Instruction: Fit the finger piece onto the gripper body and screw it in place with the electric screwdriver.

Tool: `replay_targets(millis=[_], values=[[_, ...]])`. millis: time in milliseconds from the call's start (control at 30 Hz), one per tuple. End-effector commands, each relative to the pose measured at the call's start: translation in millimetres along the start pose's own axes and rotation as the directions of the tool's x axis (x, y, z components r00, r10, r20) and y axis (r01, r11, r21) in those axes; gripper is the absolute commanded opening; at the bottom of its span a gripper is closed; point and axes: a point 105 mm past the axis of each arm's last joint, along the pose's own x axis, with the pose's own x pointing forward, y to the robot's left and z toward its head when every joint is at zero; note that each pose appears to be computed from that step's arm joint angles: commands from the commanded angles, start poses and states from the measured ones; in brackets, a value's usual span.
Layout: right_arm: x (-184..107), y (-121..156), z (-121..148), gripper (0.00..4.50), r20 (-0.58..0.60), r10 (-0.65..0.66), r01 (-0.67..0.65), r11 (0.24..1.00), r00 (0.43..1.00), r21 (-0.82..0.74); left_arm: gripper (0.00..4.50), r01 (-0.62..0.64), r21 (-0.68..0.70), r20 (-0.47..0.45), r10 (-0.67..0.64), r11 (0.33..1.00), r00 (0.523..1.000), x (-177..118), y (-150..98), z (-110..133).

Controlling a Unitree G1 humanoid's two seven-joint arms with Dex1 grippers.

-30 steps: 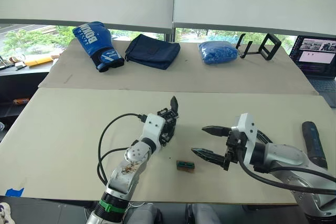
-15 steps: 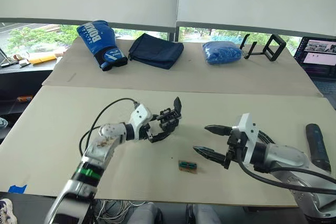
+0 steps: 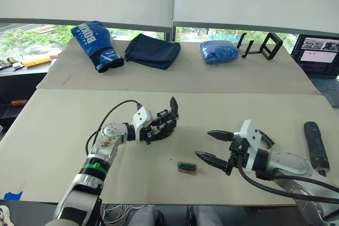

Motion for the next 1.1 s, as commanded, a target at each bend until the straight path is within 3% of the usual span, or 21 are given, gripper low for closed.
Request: replay_targets(millis=[33, 167, 200, 300, 367, 500, 633, 700, 767, 800, 933, 1100], values=[[-0.6, 5.4, 11.5, 4.50, 0.047, 0.011, -0.009, 0.999, 0.999, -0.046, 2.28, -0.201, 0.012, 0.158, 0.197, 0.979, 0.968, -4.6, 2.9, 51.7], [-3.4, 6.9, 8.5, 4.50, 0.040, 0.010, -0.008, 0.999, 0.999, -0.047, 2.28, -0.490, -0.040, 0.148, 0.490, 0.871, 0.859, -17.6, 2.6, 65.7], [-3.8, 6.4, 8.4, 4.50, 0.039, 0.007, -0.005, 0.999, 0.999, -0.048, 2.28, -0.549, -0.040, 0.109, 0.549, 0.835, 0.828, -19.1, 3.0, 62.6], [-3.9, 5.5, 9.1, 4.50, 0.044, -0.001, 0.003, 0.999, 0.999, -0.048, 2.28, -0.657, -0.059, 0.027, 0.660, 0.751, 0.751, -19.8, 6.0, 50.6], [-3.5, 5.7, 9.3, 4.50, 0.046, -0.002, 0.005, 0.999, 0.999, -0.046, 2.28, -0.685, -0.065, 0.010, 0.687, 0.726, 0.727, -19.6, 7.4, 47.4], [-0.8, 5.4, 6.6, 4.50, 0.044, -0.003, 0.005, 0.999, 0.999, -0.047, 2.28, -0.767, -0.107, -0.113, 0.758, 0.633, 0.642, -9.8, 17.0, 5.9], [-0.9, 2.9, 8.4, 4.50, 0.053, -0.012, 0.015, 0.999, 0.999, -0.044, 2.28, -0.743, -0.149, -0.086, 0.740, 0.653, 0.667, -1.6, 4.7, 7.5], [-0.7, 2.8, 7.8, 4.50, 0.048, -0.007, 0.010, 0.999, 0.999, -0.049, 3.39, -0.717, -0.157, -0.081, 0.715, 0.679, 0.694, -2.5, 1.9, 7.1], [0.1, 2.2, 7.9, 4.50, 0.046, -0.003, 0.006, 0.999, 0.999, -0.053, 4.20, -0.672, -0.186, -0.083, 0.670, 0.717, 0.738, -7.4, 0.1, 6.2], [0.5, 1.5, 8.5, 4.50, 0.047, -0.003, 0.006, 0.998, 0.999, -0.055, 4.40, -0.643, -0.200, -0.086, 0.640, 0.740, 0.763, -11.6, -0.3, 5.4], [2.5, -3.2, 10.7, 4.50, 0.053, -0.002, 0.005, 0.998, 0.999, -0.059, 4.40, -0.476, -0.139, -0.123, 0.462, 0.868, 0.879, -30.6, 7.2, -1.8], [4.8, -4.3, 11.6, 4.50, 0.054, 0.008, -0.004, 0.998, 0.998, -0.067, 4.40, -0.271, -0.009, -0.146, 0.267, 0.963, 0.953, -35.1, 26.5, -5.8]])
